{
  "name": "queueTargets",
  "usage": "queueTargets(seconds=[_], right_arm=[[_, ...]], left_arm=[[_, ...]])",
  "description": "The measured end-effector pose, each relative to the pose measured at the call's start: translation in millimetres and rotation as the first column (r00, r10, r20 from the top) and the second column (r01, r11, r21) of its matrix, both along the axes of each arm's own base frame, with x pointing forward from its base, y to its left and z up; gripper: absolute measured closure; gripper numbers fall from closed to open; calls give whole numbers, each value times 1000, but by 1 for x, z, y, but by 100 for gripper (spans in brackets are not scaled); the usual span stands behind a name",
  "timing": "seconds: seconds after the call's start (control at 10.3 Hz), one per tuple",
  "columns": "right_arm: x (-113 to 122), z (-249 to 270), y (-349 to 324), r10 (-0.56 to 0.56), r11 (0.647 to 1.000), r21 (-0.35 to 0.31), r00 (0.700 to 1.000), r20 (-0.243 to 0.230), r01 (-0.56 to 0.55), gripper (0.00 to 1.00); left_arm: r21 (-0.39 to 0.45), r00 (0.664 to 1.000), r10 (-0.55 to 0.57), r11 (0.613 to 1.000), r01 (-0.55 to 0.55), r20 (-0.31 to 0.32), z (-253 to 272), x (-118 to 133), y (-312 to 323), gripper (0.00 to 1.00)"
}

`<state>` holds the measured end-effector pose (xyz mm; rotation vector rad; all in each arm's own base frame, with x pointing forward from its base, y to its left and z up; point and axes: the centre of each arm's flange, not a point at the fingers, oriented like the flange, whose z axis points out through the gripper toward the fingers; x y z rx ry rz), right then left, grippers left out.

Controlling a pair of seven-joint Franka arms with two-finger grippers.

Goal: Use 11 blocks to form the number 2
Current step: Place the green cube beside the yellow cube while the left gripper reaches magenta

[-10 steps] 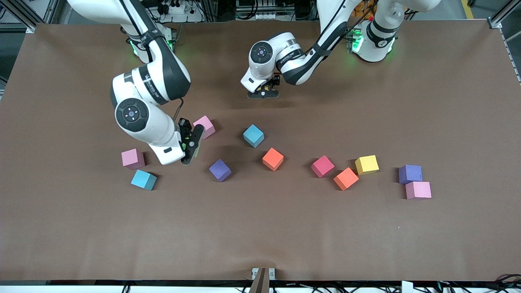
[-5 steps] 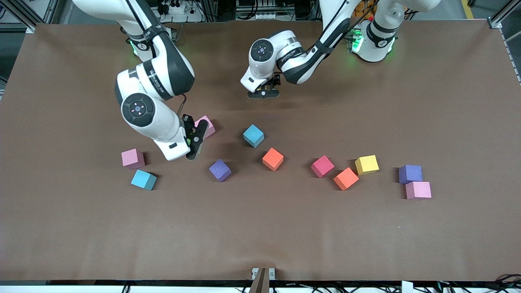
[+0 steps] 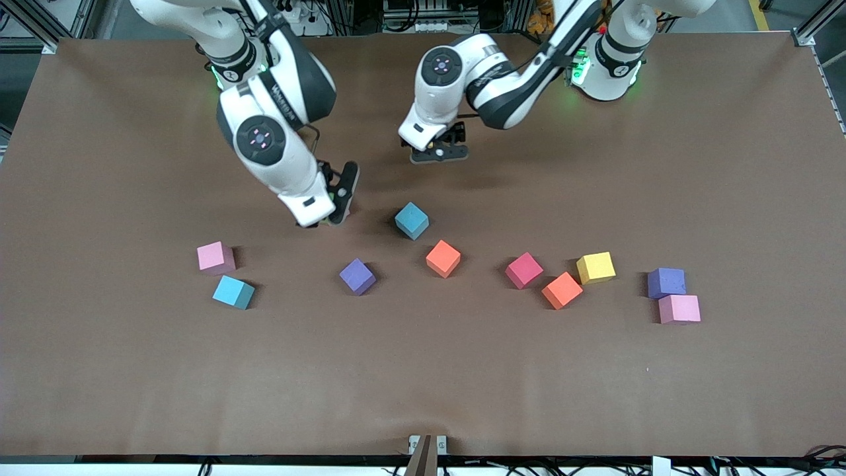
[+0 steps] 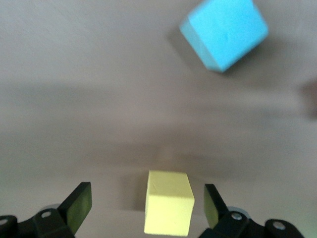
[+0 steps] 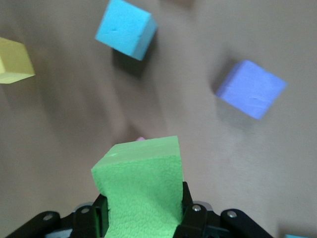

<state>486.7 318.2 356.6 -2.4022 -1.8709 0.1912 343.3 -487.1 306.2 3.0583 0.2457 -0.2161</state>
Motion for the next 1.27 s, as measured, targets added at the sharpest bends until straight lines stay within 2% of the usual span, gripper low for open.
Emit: queueTargets(seconds=[0.2,0.49,0.88,1.07,1.27], right_arm=[[-42,-19,28,44,999,1,999,3,-44,45],[-103,-52,69,124,992,5,992,18,-124,45],[-169,-80,99,105,994,-23,994,0,-105,45],[-197,-94,111,82,996,-22,997,8,-81,45],[-211,-106,113,87,996,-23,996,11,-86,45]], left_arm=[[7,994,105,994,-105,19,16,53,39,0],[14,963,266,964,-267,37,26,129,105,0],[3,921,385,923,-386,53,29,174,133,0],[17,896,441,897,-442,51,26,191,147,0],[34,884,465,884,-466,45,19,199,157,0]])
